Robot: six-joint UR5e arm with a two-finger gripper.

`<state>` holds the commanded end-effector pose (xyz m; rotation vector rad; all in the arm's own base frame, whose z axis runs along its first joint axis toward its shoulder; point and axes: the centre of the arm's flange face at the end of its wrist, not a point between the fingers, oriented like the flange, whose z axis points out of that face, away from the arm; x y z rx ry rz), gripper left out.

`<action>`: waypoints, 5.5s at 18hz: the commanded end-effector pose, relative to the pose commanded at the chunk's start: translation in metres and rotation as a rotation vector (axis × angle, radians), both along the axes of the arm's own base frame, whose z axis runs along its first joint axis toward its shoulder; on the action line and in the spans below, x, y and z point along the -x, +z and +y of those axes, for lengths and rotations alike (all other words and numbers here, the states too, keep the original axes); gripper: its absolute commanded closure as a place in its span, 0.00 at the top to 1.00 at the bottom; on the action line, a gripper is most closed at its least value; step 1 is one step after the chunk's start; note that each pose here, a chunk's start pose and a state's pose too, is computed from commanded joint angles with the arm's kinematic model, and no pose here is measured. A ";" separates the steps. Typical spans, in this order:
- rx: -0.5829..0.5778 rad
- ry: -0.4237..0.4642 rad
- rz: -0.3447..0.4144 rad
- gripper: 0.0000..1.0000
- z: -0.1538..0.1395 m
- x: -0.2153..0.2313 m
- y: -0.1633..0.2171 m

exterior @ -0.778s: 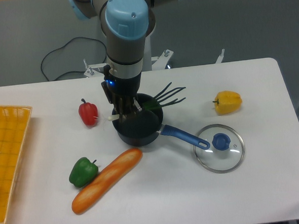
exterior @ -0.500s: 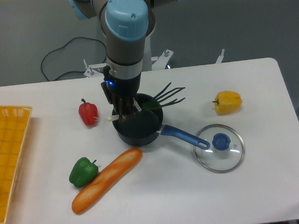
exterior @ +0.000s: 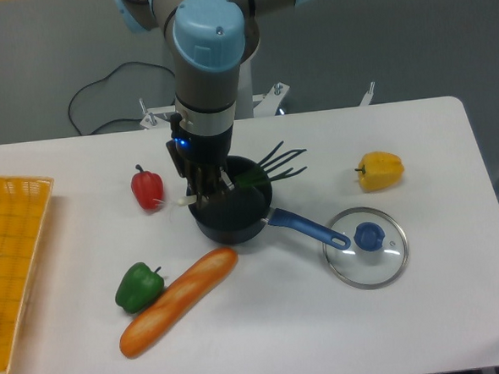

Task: Place the green onion in the pot

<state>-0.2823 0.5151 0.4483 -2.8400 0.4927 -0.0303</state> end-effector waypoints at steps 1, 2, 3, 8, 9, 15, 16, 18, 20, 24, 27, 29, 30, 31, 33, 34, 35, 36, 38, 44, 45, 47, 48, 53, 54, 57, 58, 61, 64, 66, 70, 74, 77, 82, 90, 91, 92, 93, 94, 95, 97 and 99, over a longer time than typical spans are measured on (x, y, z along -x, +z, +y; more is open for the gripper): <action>0.002 0.003 -0.001 0.00 0.000 -0.001 -0.001; 0.006 0.004 -0.005 0.00 0.000 -0.002 -0.004; 0.008 0.013 -0.008 0.00 0.000 -0.002 -0.004; 0.010 0.010 -0.014 0.00 0.007 -0.013 -0.006; 0.014 0.019 -0.019 0.00 0.008 -0.013 -0.009; -0.003 0.035 -0.014 0.00 0.024 -0.025 -0.013; -0.006 0.035 -0.012 0.00 0.025 -0.026 -0.013; -0.012 0.027 -0.008 0.00 0.029 -0.030 -0.014; -0.008 0.036 -0.013 0.00 0.031 -0.031 -0.016; -0.013 0.056 -0.018 0.00 0.035 -0.036 -0.015; -0.010 0.072 -0.025 0.00 0.038 -0.039 -0.019; -0.001 0.085 -0.034 0.00 0.042 -0.047 -0.022; 0.000 0.091 -0.037 0.00 0.044 -0.051 -0.023; 0.003 0.089 -0.040 0.00 0.045 -0.054 -0.025; 0.007 0.094 -0.044 0.00 0.045 -0.056 -0.027; 0.009 0.095 -0.046 0.00 0.045 -0.057 -0.028; 0.012 0.094 -0.048 0.00 0.047 -0.057 -0.030; 0.012 0.092 -0.048 0.00 0.048 -0.058 -0.031; 0.001 0.091 -0.041 0.00 0.049 -0.058 -0.029; 0.007 0.066 -0.045 0.00 0.056 -0.066 -0.037; 0.004 0.061 -0.044 0.00 0.056 -0.066 -0.037; 0.007 0.058 -0.049 0.00 0.056 -0.068 -0.041; 0.016 0.052 -0.055 0.00 0.055 -0.071 -0.047; 0.032 0.040 -0.064 0.00 0.048 -0.080 -0.064; 0.035 0.040 -0.066 0.00 0.048 -0.081 -0.066; 0.037 0.050 -0.073 0.00 0.048 -0.082 -0.067; 0.038 0.049 -0.071 0.00 0.048 -0.082 -0.067; 0.037 0.046 -0.070 0.00 0.048 -0.080 -0.068; 0.029 0.046 -0.062 0.00 0.052 -0.075 -0.063; 0.015 0.049 -0.055 0.00 0.056 -0.070 -0.057; -0.003 0.052 -0.043 0.00 0.063 -0.062 -0.048; -0.014 0.043 -0.034 0.00 0.069 -0.059 -0.057; -0.001 0.016 -0.038 0.00 0.071 -0.062 -0.067; 0.017 0.012 -0.050 0.00 0.065 -0.068 -0.077; 0.041 0.001 -0.061 0.00 0.056 -0.075 -0.089; 0.044 -0.002 -0.063 0.00 0.054 -0.076 -0.091; 0.045 -0.008 -0.060 0.00 0.053 -0.076 -0.091; 0.044 -0.017 -0.058 0.00 0.053 -0.076 -0.091; 0.045 -0.026 -0.058 0.00 0.052 -0.077 -0.093; 0.048 -0.030 -0.059 0.00 0.051 -0.076 -0.095; 0.054 -0.035 -0.063 0.00 0.050 -0.078 -0.099; 0.053 -0.030 -0.064 0.00 0.049 -0.075 -0.098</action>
